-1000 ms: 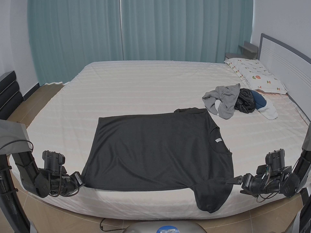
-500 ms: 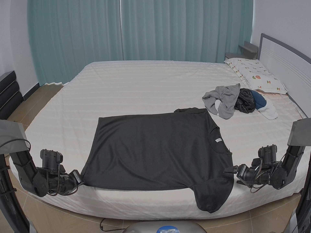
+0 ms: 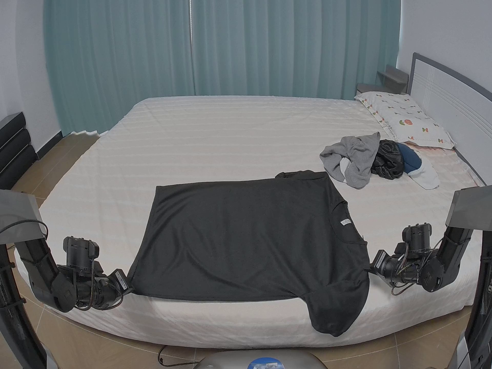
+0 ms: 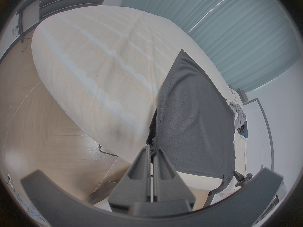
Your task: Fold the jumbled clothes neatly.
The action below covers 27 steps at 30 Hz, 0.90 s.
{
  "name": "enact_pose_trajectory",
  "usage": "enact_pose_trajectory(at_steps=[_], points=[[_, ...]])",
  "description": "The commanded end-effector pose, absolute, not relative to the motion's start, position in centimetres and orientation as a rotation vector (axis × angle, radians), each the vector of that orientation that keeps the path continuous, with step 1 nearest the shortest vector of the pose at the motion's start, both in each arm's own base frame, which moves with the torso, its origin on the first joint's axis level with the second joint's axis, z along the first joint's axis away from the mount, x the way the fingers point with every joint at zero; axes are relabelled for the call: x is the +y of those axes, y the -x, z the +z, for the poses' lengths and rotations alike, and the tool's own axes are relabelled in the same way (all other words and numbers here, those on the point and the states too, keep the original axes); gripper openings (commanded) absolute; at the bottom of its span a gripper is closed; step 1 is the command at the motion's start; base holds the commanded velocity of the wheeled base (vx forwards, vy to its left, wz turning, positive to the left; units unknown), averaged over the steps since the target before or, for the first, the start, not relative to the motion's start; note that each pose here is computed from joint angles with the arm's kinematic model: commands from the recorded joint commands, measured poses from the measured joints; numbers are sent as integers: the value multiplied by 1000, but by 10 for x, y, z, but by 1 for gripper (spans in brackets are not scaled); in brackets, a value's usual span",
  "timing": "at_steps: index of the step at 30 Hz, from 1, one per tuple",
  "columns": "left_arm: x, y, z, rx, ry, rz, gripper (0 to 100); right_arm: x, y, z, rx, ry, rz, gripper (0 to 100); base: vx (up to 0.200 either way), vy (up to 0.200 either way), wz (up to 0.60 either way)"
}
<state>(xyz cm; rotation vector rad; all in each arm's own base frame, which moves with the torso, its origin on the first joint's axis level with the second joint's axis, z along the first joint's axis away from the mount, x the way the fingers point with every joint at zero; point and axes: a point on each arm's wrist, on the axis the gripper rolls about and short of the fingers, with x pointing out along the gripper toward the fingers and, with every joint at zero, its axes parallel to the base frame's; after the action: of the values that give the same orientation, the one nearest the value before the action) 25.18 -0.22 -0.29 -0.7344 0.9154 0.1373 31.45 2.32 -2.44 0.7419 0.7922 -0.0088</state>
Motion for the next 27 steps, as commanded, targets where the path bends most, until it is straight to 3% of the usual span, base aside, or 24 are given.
enact_pose_trajectory(at_steps=[1,18,19,27], points=[[-2,-252,-3,917,734,137,0,24,-326,-20,749,-736,-4,0,0,0,0],[-4,-252,-3,917,751,138,0,26,-364,-17,654,-725,40,0,0,0,0],[-4,-252,-3,919,751,139,0,26,-365,-17,652,-725,40,100,0,0,0],[-4,-252,-3,919,751,139,0,20,-354,-9,656,-738,64,100,0,0,0]])
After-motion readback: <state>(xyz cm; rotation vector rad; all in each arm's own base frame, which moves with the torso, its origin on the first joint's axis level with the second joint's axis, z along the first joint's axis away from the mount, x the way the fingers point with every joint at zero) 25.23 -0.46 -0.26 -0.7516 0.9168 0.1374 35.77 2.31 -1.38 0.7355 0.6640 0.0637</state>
